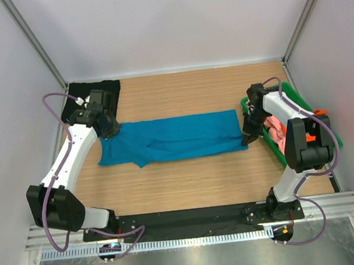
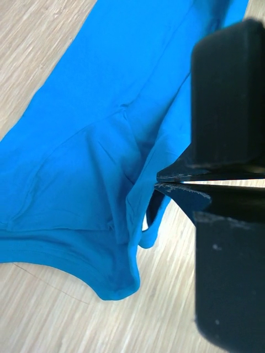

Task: Fold and stack the t-shirts
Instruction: Fold the tshirt

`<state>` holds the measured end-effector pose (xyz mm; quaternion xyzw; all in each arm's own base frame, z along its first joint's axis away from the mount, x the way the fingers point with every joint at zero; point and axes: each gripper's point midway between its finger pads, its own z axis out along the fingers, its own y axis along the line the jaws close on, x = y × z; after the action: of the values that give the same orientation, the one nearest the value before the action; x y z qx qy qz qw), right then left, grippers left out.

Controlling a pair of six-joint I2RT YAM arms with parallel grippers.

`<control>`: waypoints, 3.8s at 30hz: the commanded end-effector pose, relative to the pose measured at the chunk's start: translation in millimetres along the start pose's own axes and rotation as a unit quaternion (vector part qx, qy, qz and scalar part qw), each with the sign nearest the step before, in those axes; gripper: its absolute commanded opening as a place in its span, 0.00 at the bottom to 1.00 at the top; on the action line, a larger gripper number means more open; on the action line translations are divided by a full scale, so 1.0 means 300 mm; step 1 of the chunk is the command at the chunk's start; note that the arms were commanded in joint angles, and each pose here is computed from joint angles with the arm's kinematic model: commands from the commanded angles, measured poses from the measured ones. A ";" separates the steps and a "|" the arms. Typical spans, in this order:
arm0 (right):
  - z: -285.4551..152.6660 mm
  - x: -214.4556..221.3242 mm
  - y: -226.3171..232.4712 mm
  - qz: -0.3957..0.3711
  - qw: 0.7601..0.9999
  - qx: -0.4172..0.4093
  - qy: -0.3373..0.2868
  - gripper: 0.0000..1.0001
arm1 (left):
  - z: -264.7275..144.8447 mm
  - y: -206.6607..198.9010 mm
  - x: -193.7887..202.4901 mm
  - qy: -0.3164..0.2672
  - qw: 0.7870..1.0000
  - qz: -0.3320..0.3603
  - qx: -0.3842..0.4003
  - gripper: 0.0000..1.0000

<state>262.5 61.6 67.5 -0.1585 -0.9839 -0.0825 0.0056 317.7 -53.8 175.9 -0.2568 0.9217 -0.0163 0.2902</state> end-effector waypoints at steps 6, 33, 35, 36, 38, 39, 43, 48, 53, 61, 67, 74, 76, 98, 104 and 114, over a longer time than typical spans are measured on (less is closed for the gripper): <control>0.024 -0.083 0.018 -0.001 1.000 -0.023 0.016 0.05 | 0.030 -0.048 -0.082 -0.016 1.000 0.009 0.013 0.00; 0.112 -0.208 0.048 0.019 0.999 -0.031 0.034 0.17 | 0.167 -0.045 -0.115 0.019 1.000 0.004 -0.006 0.00; 0.119 -0.228 0.051 0.021 0.999 -0.030 0.027 0.23 | 0.199 -0.045 -0.115 0.030 1.000 0.003 -0.009 0.02; 0.119 -0.236 0.052 0.022 0.999 -0.030 0.025 0.25 | 0.210 -0.038 -0.109 0.039 0.999 0.002 -0.014 0.06; 0.097 -0.249 0.042 0.018 1.000 -0.017 0.017 0.36 | 0.224 -0.017 -0.113 0.049 0.998 -0.004 -0.024 0.28; 0.069 -0.250 0.041 0.015 1.000 -0.016 0.006 0.39 | 0.216 -0.012 -0.122 0.049 0.998 -0.007 -0.026 0.31; -0.002 -0.190 0.016 0.017 1.000 -0.010 -0.024 0.57 | 0.127 0.047 -0.134 0.026 0.999 -0.011 -0.035 0.58; -0.014 -0.105 -0.006 0.018 1.000 -0.014 -0.020 0.61 | 0.025 0.121 -0.074 0.021 0.998 -0.058 -0.027 0.61; 0.021 -0.072 0.009 0.029 0.999 -0.037 -0.011 0.61 | 0.055 0.248 0.072 0.054 0.991 -0.115 -0.050 0.57; 0.053 -0.048 0.021 0.040 0.998 -0.054 -0.002 0.61 | 0.177 0.319 0.148 0.119 0.973 -0.196 -0.039 0.60; 0.074 -0.028 0.010 0.046 0.998 -0.047 0.004 0.61 | 0.238 0.332 0.200 0.144 0.966 -0.208 -0.052 0.59; 0.082 -0.033 -0.002 0.046 0.998 -0.038 0.003 0.61 | 0.264 0.382 0.231 0.159 0.961 -0.208 -0.089 0.60; 0.084 -0.032 -0.004 0.046 0.998 -0.036 0.004 0.61 | 0.269 0.414 0.231 0.152 0.959 -0.213 -0.108 0.61; 0.096 -0.031 -0.014 0.046 0.999 -0.028 0.007 0.61 | 0.346 0.472 0.272 0.154 0.952 -0.234 -0.127 0.26; 0.096 -0.033 -0.020 0.049 0.999 -0.023 0.007 0.61 | 0.341 0.491 0.315 0.171 0.944 -0.244 -0.141 0.24; 0.073 -0.047 -0.029 0.059 0.998 -0.009 -0.006 0.58 | 0.357 0.496 0.322 0.177 0.943 -0.249 -0.133 0.23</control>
<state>266.1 57.0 35.1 -0.2097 -0.9725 -0.0991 0.0207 240.3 36.8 12.5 -0.5098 0.8569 -0.0186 0.0740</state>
